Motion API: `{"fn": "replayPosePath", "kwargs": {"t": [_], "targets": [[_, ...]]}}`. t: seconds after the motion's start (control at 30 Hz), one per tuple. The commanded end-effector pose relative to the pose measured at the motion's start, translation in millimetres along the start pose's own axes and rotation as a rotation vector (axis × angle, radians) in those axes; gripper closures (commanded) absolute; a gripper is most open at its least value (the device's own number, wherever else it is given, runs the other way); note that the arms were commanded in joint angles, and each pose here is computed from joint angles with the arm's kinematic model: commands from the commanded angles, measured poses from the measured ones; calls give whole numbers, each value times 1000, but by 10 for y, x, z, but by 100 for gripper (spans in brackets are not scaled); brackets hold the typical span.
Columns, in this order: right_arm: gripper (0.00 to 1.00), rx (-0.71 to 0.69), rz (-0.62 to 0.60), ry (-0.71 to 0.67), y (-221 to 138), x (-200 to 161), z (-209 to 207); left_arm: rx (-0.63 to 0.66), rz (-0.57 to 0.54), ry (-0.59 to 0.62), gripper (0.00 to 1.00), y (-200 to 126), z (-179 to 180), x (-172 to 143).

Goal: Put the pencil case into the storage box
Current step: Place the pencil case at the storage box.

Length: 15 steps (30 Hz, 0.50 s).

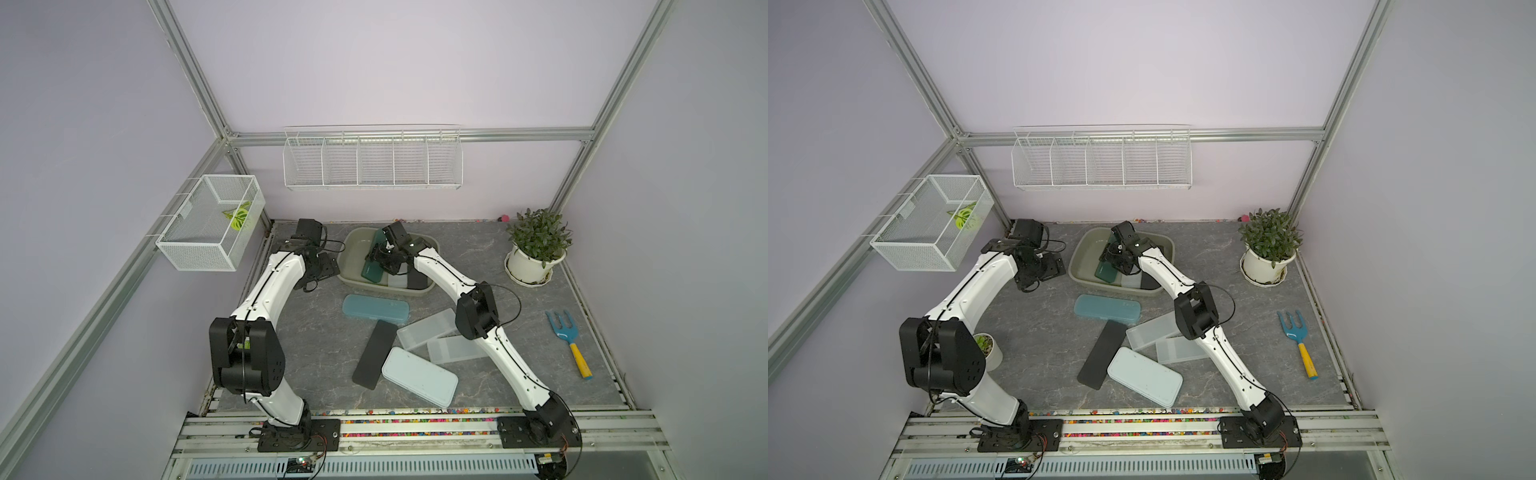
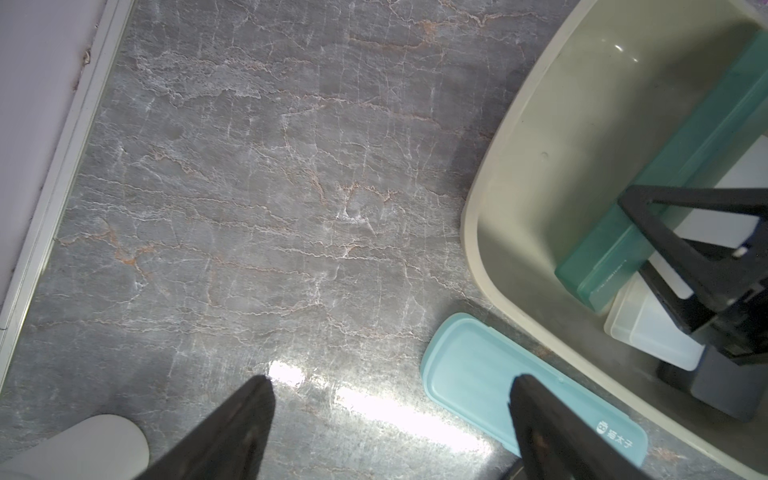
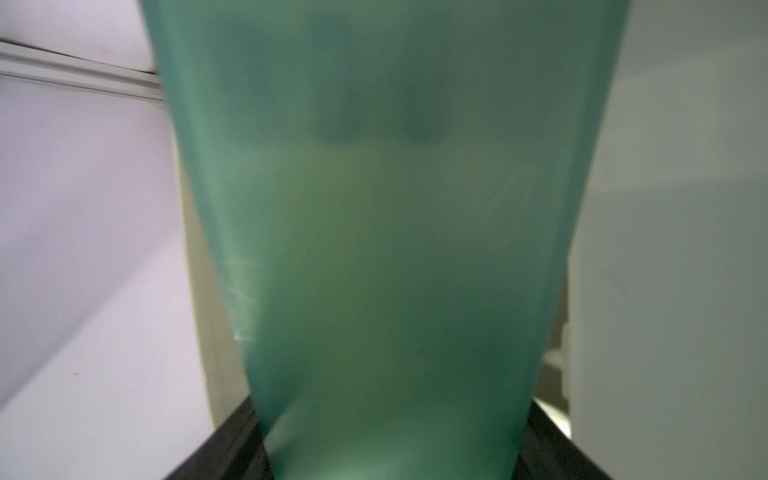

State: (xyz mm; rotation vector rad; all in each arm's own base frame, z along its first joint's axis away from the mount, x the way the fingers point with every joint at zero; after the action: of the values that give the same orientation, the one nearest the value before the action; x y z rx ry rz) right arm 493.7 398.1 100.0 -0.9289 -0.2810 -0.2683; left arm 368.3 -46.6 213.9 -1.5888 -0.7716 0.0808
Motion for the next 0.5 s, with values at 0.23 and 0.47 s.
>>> {"fn": "replayPosePath", "kwargs": {"t": [0.23, 0.47], "targets": [[34, -215, 77, -57, -328, -113, -238, -2, 7, 18, 7, 60, -54, 80], [23, -201, 71, -55, -320, -100, -216, 3, 12, 25, 6, 74, -41, 64]]}}
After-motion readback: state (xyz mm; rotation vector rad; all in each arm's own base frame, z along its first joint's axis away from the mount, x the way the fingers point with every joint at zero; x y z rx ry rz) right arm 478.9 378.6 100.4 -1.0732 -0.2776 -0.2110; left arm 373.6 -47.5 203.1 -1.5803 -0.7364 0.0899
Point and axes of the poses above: each gripper's point midway between its finger pads, its own y axis out along the fingers, its own z axis along the line the jaws close on, x = y × z, the point moved 6 cm from there along -y, back along the fingers, and after that the axes turned 13 degrees about -y, right-handed, at the moved point
